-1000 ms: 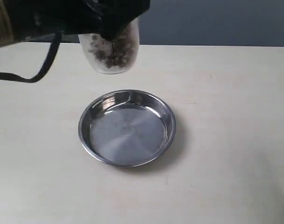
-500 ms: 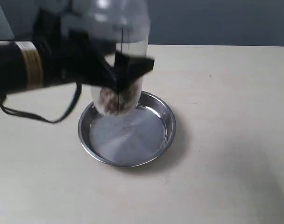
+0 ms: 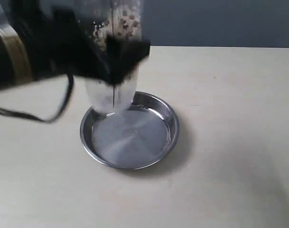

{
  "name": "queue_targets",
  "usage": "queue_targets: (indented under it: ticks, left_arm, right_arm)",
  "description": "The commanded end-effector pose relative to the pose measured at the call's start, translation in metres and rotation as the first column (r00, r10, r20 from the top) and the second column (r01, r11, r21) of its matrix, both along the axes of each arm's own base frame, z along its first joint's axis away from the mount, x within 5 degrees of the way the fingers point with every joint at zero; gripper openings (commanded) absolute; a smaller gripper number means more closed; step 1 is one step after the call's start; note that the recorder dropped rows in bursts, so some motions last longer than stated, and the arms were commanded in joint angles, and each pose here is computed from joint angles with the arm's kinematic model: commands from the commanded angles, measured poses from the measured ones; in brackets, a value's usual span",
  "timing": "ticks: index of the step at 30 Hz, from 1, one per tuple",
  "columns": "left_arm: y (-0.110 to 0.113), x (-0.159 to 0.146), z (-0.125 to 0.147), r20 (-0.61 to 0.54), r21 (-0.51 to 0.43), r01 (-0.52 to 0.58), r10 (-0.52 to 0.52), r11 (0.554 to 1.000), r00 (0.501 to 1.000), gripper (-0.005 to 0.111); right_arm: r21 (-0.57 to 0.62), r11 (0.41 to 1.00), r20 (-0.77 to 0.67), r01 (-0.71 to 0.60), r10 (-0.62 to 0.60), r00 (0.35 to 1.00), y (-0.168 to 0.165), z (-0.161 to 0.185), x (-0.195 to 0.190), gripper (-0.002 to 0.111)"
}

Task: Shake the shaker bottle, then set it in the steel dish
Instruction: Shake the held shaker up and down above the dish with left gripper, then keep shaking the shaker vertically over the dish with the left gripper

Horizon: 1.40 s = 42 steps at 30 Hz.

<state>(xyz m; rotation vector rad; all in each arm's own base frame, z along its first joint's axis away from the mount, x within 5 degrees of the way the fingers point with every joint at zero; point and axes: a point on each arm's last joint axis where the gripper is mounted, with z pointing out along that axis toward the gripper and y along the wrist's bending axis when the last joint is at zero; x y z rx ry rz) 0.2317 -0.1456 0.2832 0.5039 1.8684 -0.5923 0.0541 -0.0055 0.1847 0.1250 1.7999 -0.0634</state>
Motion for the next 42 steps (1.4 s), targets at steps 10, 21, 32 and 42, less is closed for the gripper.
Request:
queue_targets:
  ticks: [10, 21, 32, 42]
  left_arm:
    - [0.031, 0.029, -0.042, -0.141, 0.106, -0.199, 0.213, 0.974, 0.967, 0.000]
    - [0.025, 0.036, -0.045, -0.144, 0.040, -0.241, 0.244, 0.970, 0.959, 0.000]
    - [0.021, 0.032, -0.059, -0.175, 0.080, -0.215, 0.226, 0.973, 0.958, 0.000]
    - [0.007, 0.028, -0.064, -0.143, 0.120, -0.106, 0.122, 0.987, 0.982, 0.000]
  right_arm:
    - [-0.003, 1.000, 0.016, 0.004, -0.004, 1.000, 0.000, 0.001, 0.000, -0.001]
    - [-0.003, 1.000, 0.016, 0.004, -0.004, 1.000, 0.000, 0.001, 0.000, -0.001]
    - [-0.003, 1.000, 0.016, 0.004, -0.004, 1.000, 0.000, 0.001, 0.000, -0.001]
    - [-0.003, 1.000, 0.016, 0.004, -0.004, 1.000, 0.000, 0.001, 0.000, -0.001]
